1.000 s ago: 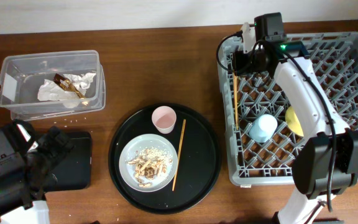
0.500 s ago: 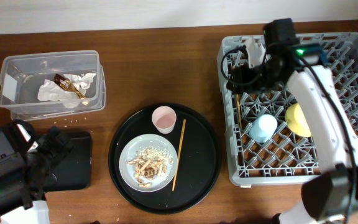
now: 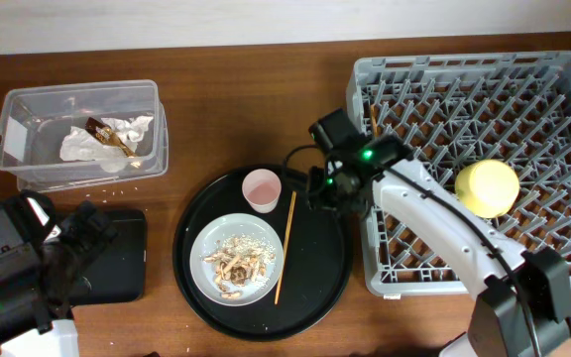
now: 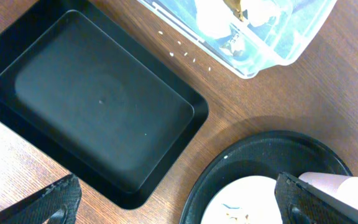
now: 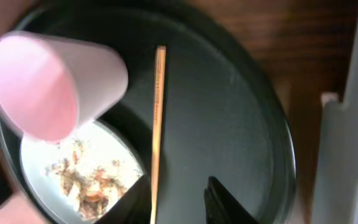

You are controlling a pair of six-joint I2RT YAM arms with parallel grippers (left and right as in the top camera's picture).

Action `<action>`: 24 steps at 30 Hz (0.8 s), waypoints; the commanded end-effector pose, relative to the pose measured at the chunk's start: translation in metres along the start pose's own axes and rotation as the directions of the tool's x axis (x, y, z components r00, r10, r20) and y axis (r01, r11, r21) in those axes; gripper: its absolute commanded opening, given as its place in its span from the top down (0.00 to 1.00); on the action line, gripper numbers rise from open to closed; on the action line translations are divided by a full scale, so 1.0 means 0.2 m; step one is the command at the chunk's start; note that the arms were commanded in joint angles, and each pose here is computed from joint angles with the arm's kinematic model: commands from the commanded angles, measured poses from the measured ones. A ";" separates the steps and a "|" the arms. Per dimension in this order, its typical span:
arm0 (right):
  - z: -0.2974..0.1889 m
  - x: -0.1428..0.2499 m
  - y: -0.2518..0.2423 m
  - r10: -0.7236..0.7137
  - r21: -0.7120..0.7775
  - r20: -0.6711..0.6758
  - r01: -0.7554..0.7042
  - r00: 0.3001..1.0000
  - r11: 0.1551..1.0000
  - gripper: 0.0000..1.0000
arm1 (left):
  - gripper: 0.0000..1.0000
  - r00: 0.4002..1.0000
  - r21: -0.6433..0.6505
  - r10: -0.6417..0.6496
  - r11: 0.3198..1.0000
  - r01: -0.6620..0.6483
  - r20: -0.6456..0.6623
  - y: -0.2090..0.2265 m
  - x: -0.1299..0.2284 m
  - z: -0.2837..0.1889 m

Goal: Sort waste into correct bins and load items into the dishwasher rack
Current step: 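Move the right gripper to the pink cup on the tray and grasp it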

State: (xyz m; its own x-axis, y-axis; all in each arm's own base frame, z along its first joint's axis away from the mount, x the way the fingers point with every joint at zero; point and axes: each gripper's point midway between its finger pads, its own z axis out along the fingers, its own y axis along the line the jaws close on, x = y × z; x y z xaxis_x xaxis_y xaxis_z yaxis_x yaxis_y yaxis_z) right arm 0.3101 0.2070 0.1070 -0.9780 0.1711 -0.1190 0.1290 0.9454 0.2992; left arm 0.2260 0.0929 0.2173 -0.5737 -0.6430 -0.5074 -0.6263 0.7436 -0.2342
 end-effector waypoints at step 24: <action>-0.26 -0.12 0.71 -0.477 -0.042 0.345 0.521 0.809 0.853 0.48 | 0.01 1.000 -0.004 -0.001 1.000 0.002 0.017 0.00 -0.03 -0.02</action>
State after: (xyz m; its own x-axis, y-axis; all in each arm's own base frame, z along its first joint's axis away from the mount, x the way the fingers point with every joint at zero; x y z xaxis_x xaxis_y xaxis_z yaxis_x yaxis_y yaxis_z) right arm 0.3401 0.3113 0.2138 -0.8110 -0.1793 -0.5569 -0.3860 0.8793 0.2789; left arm 0.2259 0.0929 0.2173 -0.5739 -0.6430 -0.5071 -0.6263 0.7436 -0.2341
